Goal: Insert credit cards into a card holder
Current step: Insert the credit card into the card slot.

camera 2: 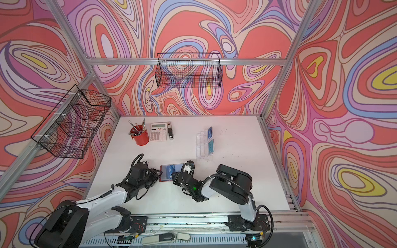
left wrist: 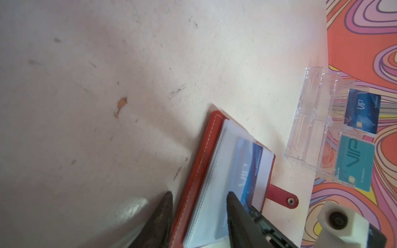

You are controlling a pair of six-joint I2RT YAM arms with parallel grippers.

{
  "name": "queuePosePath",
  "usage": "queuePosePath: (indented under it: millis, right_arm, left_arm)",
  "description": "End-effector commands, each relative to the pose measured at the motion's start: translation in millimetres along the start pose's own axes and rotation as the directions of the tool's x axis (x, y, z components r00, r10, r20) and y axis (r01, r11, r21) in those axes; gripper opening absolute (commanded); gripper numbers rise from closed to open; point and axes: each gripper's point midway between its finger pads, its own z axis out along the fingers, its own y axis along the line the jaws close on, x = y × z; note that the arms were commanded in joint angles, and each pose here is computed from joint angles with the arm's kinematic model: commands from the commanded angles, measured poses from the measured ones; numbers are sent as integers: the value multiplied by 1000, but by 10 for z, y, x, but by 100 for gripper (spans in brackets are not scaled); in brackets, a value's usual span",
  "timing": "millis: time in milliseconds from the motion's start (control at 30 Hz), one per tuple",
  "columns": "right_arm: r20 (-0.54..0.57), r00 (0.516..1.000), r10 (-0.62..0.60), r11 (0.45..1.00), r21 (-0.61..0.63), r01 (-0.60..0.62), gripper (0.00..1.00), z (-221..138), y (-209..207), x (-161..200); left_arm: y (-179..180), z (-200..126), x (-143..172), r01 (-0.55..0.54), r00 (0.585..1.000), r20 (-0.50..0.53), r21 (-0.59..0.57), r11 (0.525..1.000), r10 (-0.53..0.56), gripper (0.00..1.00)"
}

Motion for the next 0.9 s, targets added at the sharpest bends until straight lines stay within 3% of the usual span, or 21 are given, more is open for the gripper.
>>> queuePosePath:
  millis: [0, 233, 567, 867]
  right_arm:
    - [33, 995, -99, 983, 157, 93, 36, -129, -223, -121]
    - [-4, 989, -149, 967, 206, 147, 36, -37, -235, -109]
    - [-124, 976, -178, 977, 99, 191, 27, 333, 7, 167]
    - [-146, 967, -210, 977, 11, 214, 24, 413, 241, 279]
  left_arm:
    - [93, -18, 32, 5, 1000, -10, -43, 999, -6, 45]
    - [35, -8, 55, -10, 999, -32, -25, 1000, 9, 46]
    - [10, 66, 100, -6, 998, -66, -15, 1000, 5, 45]
    - [21, 58, 89, -1, 998, -56, -16, 1000, 0, 43]
